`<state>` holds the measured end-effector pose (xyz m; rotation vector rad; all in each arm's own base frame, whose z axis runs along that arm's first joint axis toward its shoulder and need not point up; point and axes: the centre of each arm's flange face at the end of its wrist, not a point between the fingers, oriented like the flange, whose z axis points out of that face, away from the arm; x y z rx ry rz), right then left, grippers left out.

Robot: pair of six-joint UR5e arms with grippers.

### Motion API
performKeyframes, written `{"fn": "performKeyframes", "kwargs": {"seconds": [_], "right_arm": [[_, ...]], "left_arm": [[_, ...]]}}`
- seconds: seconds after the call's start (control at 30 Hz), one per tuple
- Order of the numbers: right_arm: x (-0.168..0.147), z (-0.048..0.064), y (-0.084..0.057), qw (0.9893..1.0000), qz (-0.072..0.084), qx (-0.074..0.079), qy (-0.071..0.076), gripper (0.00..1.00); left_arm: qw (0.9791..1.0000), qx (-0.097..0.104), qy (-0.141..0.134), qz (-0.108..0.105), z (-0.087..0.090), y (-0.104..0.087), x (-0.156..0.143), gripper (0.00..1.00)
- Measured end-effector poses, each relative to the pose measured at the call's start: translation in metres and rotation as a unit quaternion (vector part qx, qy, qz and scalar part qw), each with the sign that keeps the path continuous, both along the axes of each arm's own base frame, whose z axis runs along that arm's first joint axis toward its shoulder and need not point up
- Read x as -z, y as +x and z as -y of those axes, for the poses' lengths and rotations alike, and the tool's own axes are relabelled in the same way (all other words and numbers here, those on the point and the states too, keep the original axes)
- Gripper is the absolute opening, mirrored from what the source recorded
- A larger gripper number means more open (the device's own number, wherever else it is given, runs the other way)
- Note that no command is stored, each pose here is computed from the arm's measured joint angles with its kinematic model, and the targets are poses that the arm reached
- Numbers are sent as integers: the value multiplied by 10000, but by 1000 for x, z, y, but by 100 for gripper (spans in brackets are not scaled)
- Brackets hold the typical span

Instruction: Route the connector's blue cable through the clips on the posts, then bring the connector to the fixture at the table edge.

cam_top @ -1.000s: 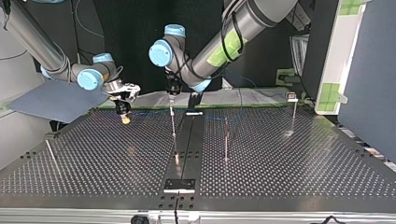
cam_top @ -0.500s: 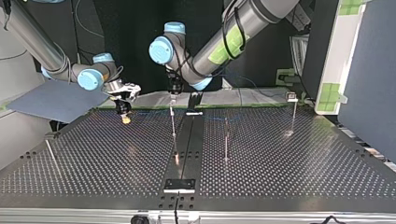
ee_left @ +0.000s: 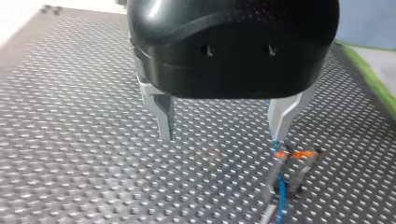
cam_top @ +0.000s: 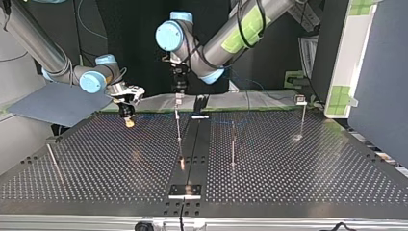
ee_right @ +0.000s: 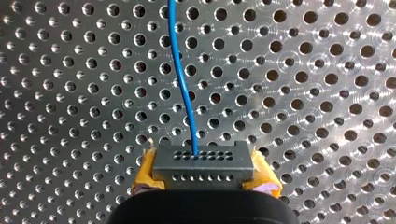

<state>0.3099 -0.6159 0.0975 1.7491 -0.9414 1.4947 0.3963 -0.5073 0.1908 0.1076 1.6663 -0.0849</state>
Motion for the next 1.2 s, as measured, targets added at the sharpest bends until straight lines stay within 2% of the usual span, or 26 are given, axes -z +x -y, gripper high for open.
{"fn": "performKeyframes", "kwargs": {"seconds": [0.17, 0.47, 0.73, 0.9, 1.2], "right_arm": [[0, 0, 0, 10000, -7, 1, 11, 1], [1, 0, -1, 10000, -7, 5, 34, 1], [1, -1, -1, 10000, -23, 10, 50, 1], [1, -1, -1, 10000, -27, 10, 57, 1], [1, -2, -1, 10000, -35, 22, 81, 1]], "left_arm": [[9995, -38, -306, 96, -8, -7, -12, 100], [9984, -112, -545, 34, -29, -23, -26, 100], [9952, 62, -960, 185, -36, -44, -43, 100], [9943, 91, -1027, 278, -47, -56, -53, 100], [9941, 105, -1042, 300, -69, -77, -65, 100]]}}
